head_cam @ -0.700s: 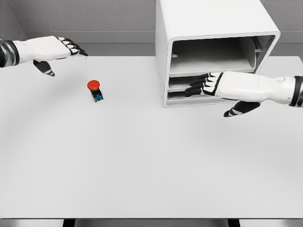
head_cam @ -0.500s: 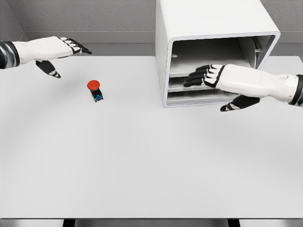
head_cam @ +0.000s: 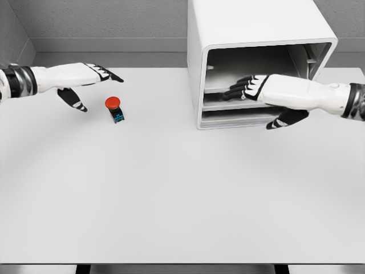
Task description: Slide open multi-storey tabletop storage cabinets and put open load switch and slide close multi-storey tabletop storage cabinets
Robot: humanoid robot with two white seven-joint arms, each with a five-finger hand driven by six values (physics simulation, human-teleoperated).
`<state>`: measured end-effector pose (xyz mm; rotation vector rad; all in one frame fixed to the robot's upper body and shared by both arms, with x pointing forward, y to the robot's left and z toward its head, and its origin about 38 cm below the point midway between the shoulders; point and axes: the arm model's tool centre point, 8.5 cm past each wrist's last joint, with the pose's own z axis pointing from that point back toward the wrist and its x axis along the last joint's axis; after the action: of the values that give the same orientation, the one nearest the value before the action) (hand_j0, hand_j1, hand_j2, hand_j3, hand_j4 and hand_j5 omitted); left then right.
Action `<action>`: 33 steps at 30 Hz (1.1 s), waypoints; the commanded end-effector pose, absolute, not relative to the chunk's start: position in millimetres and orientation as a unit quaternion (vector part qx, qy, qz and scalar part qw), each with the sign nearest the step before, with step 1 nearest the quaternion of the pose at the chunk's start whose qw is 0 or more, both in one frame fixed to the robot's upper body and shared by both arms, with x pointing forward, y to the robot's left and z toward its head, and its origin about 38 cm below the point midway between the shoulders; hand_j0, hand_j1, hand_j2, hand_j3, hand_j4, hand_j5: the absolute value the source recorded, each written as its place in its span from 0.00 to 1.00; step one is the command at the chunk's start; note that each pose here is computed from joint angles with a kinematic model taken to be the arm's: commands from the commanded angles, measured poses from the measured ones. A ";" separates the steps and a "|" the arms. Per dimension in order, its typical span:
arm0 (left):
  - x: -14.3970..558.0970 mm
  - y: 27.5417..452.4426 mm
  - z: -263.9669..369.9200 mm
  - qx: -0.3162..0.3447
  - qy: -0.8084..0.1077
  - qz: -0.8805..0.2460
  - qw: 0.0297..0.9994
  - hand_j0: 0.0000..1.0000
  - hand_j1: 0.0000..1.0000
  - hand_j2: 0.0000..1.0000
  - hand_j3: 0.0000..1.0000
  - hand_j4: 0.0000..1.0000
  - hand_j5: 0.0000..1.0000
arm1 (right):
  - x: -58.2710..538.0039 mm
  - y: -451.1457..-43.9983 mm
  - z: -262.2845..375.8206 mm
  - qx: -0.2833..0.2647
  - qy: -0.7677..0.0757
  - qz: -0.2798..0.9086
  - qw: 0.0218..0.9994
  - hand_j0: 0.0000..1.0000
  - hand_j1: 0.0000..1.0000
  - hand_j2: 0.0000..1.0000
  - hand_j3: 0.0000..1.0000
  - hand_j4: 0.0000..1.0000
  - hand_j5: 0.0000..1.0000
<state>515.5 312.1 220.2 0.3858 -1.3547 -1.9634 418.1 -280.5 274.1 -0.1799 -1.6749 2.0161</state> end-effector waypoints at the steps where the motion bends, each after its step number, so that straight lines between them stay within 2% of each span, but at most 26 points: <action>1: 515.0 302.6 220.5 0.140 -0.533 -0.757 0.350 1.00 1.00 1.00 1.00 1.00 1.00 | 427.3 -291.1 275.2 -0.076 -0.603 0.747 0.270 1.00 1.00 1.00 1.00 1.00 1.00; 4: 516.7 284.0 215.0 0.127 -0.540 -0.759 0.342 1.00 1.00 1.00 1.00 1.00 1.00 | 438.2 -287.8 270.5 -0.076 -0.602 0.745 0.277 1.00 1.00 1.00 1.00 1.00 1.00; 11: 512.0 285.2 201.4 0.121 -0.523 -0.771 0.343 1.00 1.00 1.00 1.00 1.00 1.00 | 461.5 -289.9 268.8 -0.092 -0.604 0.735 0.294 1.00 1.00 1.00 1.00 1.00 1.00; 14: 508.0 284.2 190.7 0.113 -0.508 -0.782 0.342 1.00 1.00 1.00 1.00 1.00 1.00 | 464.2 -278.7 267.6 -0.084 -0.618 0.726 0.290 1.00 1.00 1.00 1.00 1.00 1.00; 29: 509.2 274.5 188.3 0.108 -0.505 -0.788 0.335 1.00 1.00 1.00 1.00 1.00 1.00 | 485.6 -296.7 245.0 -0.099 -0.597 0.721 0.337 1.00 1.00 1.00 1.00 1.00 1.00; 31: 509.5 275.2 187.2 0.108 -0.504 -0.788 0.336 0.95 0.95 0.95 0.95 0.95 0.95 | 485.4 -296.7 244.3 -0.098 -0.596 0.721 0.338 1.00 1.00 1.00 1.00 1.00 1.00; 33: 509.8 276.1 187.1 0.109 -0.504 -0.788 0.338 0.86 0.86 0.86 0.86 0.86 0.86 | 485.3 -297.7 241.3 -0.098 -0.595 0.721 0.340 1.00 1.00 1.00 1.00 1.00 1.00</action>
<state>508.9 276.4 186.5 0.2838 -1.3079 -2.0613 484.1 -296.4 240.5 -0.2520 -1.5466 1.8880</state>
